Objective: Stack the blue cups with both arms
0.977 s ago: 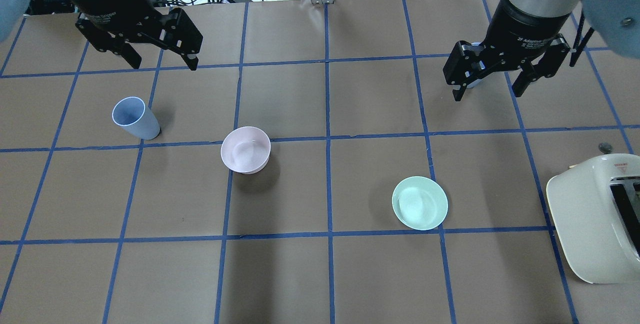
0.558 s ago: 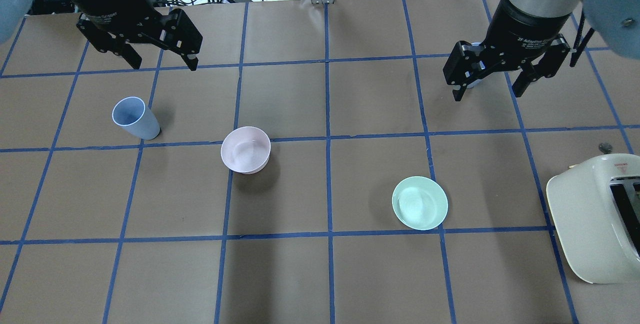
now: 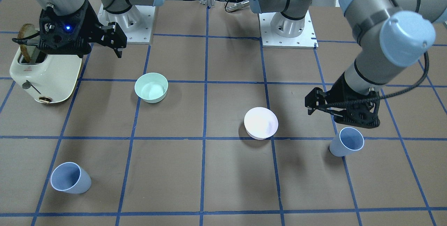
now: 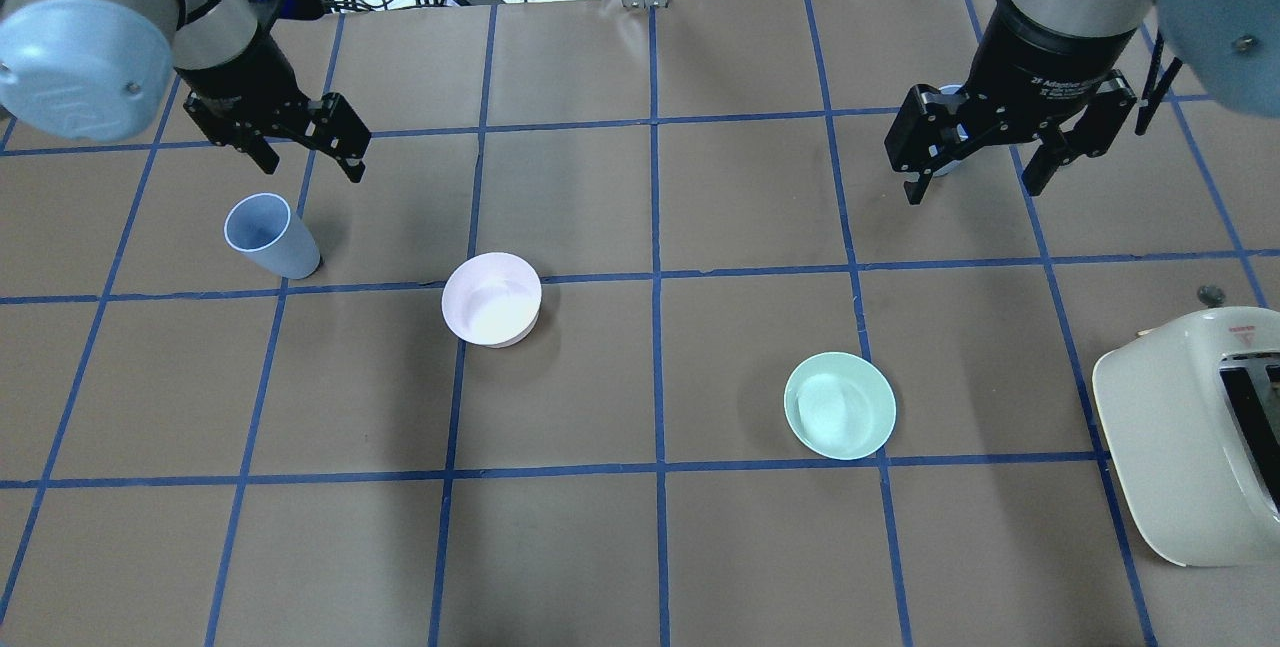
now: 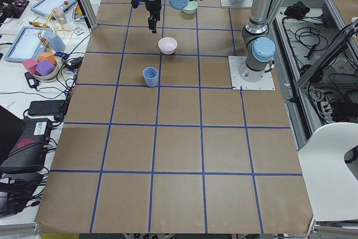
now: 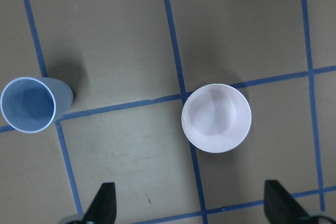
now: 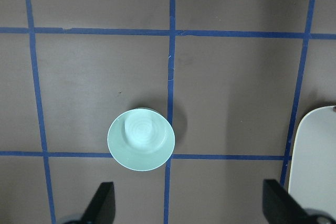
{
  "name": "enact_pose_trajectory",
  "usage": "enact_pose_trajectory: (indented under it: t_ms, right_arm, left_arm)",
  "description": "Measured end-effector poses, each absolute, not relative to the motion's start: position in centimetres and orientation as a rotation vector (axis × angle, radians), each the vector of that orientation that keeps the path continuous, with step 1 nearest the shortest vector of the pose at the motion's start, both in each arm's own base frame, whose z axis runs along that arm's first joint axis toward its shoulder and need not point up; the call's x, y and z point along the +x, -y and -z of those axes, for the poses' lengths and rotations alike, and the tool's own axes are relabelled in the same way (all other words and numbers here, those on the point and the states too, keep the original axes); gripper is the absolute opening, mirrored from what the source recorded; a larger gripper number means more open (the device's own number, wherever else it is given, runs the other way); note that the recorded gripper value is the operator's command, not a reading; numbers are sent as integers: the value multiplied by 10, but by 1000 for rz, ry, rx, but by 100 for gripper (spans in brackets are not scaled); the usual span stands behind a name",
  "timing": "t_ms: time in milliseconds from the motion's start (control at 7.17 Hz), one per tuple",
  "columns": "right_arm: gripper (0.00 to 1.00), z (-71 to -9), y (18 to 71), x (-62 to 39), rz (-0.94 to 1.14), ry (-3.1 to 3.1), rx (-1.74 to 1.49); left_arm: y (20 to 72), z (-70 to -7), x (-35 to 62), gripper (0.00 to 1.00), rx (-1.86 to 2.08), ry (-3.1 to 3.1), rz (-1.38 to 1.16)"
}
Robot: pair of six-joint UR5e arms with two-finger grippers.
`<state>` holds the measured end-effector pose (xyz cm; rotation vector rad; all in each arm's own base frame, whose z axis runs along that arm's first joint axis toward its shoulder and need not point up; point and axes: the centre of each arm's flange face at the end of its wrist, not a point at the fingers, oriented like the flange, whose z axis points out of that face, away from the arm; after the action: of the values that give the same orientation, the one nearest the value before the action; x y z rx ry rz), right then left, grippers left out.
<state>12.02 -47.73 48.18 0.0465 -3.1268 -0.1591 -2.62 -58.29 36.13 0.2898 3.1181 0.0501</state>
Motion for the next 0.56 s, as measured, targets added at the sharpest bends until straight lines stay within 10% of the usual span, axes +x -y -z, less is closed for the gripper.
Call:
enact_pose_trajectory:
  t_ms: [419,558]
  right_arm:
    - [100,-475,482,119,176,3123,46]
    - [100,-465,491,116,208,3117,46]
  left_arm:
    - [586,-280,12,100,323,-3068,-46]
    - [587,-270,16,79,318,-3053,-63]
